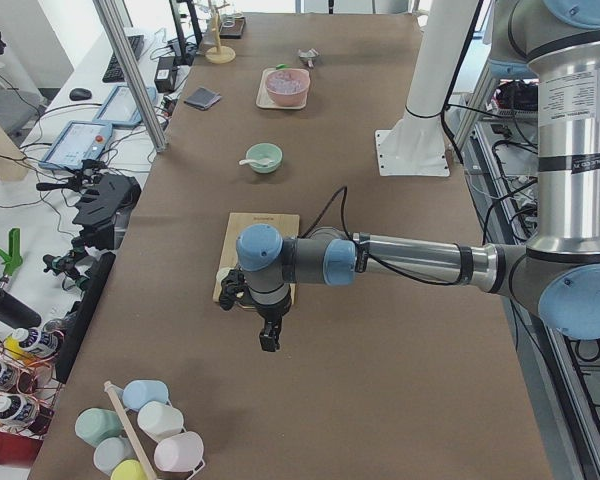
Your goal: Put spoon and ice into bowl
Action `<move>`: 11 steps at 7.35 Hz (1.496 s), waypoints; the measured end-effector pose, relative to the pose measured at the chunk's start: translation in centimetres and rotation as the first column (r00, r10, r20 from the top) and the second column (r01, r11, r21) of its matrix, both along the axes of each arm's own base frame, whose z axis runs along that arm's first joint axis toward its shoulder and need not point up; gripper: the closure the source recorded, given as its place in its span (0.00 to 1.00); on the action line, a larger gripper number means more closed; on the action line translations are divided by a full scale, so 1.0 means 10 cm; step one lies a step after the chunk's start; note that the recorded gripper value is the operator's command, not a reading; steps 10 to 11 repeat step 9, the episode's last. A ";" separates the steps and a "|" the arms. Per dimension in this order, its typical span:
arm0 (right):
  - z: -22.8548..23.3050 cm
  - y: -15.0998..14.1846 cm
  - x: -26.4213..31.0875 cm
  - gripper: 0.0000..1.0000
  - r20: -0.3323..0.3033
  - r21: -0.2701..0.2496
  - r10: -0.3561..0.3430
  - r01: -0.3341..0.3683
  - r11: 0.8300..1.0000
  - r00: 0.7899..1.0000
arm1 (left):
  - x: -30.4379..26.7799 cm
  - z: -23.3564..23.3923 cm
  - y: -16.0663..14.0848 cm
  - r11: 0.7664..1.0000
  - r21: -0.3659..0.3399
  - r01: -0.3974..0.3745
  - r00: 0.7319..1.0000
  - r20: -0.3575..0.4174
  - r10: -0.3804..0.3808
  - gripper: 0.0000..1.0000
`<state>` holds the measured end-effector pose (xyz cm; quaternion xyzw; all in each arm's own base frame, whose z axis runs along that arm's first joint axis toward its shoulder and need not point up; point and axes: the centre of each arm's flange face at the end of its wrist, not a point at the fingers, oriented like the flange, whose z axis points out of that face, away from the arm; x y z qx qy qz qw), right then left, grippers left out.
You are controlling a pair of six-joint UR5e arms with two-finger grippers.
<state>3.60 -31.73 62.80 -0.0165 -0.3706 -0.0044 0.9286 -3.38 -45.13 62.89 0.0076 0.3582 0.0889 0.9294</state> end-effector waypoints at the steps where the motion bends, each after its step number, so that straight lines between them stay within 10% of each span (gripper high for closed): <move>1: 0.00 0.00 0.00 0.00 0.001 0.000 0.000 0.000 1.000 1.000 | 0.00 -0.01 0.00 1.000 0.001 0.000 1.000 0.000 0.000 0.00; 11: -0.01 -0.01 -0.01 0.00 0.012 -0.001 -0.001 0.001 1.000 1.000 | 0.00 -0.06 0.02 1.000 0.012 0.000 1.000 0.000 0.000 0.00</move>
